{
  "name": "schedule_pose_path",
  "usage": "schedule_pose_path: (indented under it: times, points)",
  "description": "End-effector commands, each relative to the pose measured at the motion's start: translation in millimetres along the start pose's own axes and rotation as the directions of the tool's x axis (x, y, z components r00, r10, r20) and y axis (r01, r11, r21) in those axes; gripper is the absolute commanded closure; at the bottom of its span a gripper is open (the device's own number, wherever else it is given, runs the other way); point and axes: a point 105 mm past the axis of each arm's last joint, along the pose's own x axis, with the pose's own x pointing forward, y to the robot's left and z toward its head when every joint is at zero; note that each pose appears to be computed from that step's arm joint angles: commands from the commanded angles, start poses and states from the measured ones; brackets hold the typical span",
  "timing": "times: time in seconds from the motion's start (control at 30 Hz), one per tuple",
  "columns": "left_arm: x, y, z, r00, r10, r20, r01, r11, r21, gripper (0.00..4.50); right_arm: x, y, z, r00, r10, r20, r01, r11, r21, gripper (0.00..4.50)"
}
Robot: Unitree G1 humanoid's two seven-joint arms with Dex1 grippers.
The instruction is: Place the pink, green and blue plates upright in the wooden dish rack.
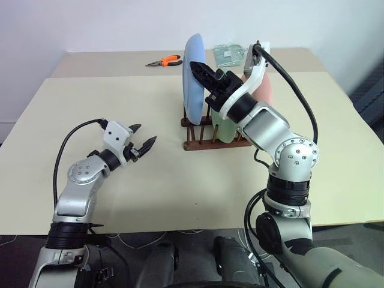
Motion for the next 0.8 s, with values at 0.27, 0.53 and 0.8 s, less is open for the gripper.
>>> schedule_pose_path:
  times: [0.27, 0.53, 0.8]
  points:
    - [2.4, -1.4, 19.8, 0.998, -0.003, 0.06, 0.003, 1.0, -0.001, 1.34, 5.8, 3.8, 16.8, 1.0, 0.002, 0.015, 0.002, 0.953, -0.301, 2.1]
    - [1.3, -5.5, 15.7, 0.999, -0.005, 0.042, 0.005, 1.0, -0.006, 1.34, -56.8, 21.0, 84.7, 0.982, 0.169, 0.081, -0.06, 0.693, -0.719, 2.1]
    - [0.8, 4.7, -2.0, 1.0, 0.028, -0.009, -0.028, 1.0, 0.008, 1.34, -197.0, -101.7, 103.5, 0.904, -0.422, 0.075, 0.296, 0.488, -0.821, 2.1]
